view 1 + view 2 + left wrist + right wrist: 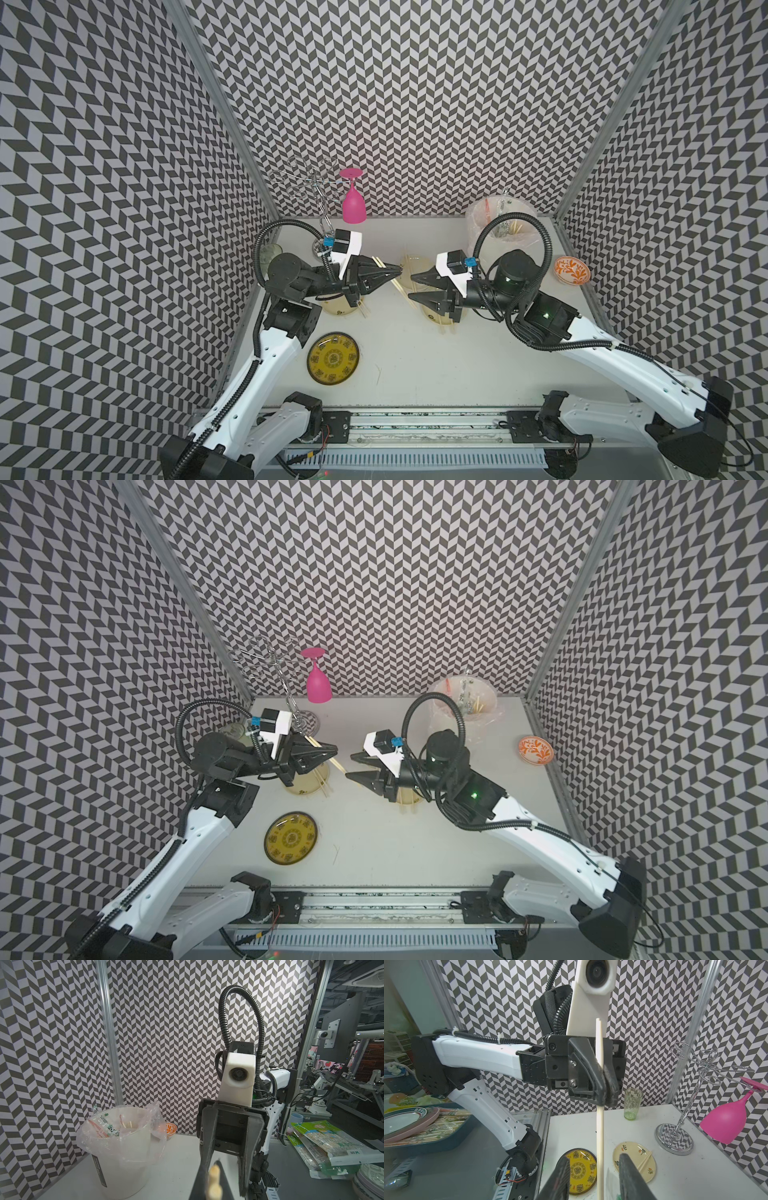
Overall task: Remove the packaging of disposable chopsticks
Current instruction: Place the disposable chopsticks on the plate.
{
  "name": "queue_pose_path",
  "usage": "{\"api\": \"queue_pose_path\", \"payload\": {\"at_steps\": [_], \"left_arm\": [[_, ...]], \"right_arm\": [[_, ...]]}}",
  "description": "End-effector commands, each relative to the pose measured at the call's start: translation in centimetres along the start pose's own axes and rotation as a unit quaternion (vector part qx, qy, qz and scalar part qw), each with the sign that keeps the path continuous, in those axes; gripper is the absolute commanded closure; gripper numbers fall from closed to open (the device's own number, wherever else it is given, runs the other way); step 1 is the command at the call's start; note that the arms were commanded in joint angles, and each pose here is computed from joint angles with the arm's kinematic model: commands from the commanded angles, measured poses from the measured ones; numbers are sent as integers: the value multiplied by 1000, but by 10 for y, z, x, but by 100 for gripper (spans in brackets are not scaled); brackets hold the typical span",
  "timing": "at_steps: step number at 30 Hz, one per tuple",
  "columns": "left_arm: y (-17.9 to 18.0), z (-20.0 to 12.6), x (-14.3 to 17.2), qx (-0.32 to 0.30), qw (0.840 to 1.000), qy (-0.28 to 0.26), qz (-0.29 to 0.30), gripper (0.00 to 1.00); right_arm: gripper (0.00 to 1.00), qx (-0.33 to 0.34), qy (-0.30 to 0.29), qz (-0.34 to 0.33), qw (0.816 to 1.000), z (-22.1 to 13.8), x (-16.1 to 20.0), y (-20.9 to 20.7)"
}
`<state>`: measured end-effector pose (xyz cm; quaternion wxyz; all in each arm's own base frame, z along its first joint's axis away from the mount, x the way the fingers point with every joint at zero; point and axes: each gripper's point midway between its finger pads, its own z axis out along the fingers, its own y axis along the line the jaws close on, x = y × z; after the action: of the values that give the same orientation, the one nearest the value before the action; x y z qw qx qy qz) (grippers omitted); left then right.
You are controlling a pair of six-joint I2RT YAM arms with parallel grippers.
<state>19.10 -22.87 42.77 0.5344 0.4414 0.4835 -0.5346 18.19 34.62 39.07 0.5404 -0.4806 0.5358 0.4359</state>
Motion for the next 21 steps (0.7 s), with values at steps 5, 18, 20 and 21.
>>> {"api": "queue_pose_path", "payload": {"at_steps": [5, 18, 20, 21], "left_arm": [[-9, -2, -5, 13, 1000, -4, 14, 100], [-12, -4, -9, 12, 1000, -11, 21, 100], [-12, -5, -11, 7, 1000, -14, 23, 100], [-11, -6, -11, 5, 1000, -16, 24, 100]], "right_arm": [[62, -15, 16, -12, 1000, 18, 0, 2], [84, -33, 23, 2, 999, 29, 1, 7], [90, -30, 23, 5, 999, 28, -1, 6], [95, -31, 23, 8, 999, 28, -1, 6]]}}
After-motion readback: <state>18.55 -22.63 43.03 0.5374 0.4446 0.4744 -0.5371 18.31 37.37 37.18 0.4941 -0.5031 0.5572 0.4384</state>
